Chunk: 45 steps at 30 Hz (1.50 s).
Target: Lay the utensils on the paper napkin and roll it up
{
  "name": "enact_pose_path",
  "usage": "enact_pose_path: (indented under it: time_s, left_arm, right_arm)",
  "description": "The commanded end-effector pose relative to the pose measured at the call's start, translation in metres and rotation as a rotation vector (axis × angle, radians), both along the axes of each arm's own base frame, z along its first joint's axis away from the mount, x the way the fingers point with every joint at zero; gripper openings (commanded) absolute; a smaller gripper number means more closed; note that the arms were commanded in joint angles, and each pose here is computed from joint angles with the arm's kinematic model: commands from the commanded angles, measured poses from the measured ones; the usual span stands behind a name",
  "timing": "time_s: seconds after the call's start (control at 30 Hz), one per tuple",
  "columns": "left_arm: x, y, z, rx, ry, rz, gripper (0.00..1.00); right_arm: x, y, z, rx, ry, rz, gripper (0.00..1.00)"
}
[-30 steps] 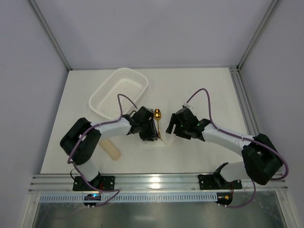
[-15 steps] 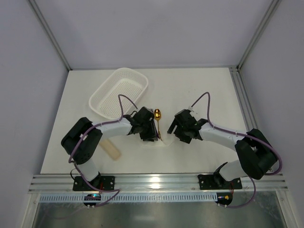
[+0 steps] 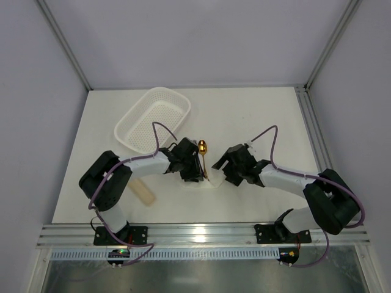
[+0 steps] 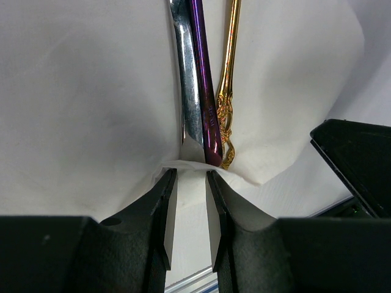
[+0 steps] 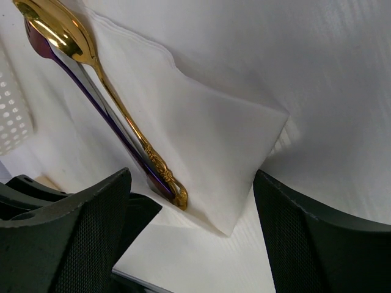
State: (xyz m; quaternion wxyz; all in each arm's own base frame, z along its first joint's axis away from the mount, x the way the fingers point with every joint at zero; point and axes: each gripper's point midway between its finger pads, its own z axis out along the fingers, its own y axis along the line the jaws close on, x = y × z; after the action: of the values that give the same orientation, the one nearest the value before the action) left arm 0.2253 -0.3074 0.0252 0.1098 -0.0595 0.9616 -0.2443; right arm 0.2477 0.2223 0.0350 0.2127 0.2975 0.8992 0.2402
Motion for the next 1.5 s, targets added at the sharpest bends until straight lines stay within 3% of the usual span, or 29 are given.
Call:
enact_pose_path:
  time_s: [0.0,0.37,0.7,0.97,1.47]
  left_arm:
    - [0.008,-0.009,0.009,-0.021,-0.035,0.001,0.29]
    - [0.008,-0.008,0.007,-0.013,-0.031,0.001,0.29]
    - [0.01,-0.008,0.005,0.003,-0.026,0.004,0.29]
    - [0.011,-0.01,0.011,0.001,-0.03,0.003,0.29]
    - [0.014,-0.026,0.015,-0.016,-0.033,-0.012,0.29]
  right_arm:
    - [0.001,0.003,-0.004,0.044,-0.015,-0.016,0.82]
    - [0.02,0.023,0.041,0.098,-0.39,0.225,0.82]
    - [0.009,0.037,0.056,0.09,-0.561,0.463,0.81]
    - [0.0,0.034,0.057,0.066,-0.584,0.529,0.77]
    - [-0.007,0.017,0.041,0.015,-0.48,0.467,0.77]
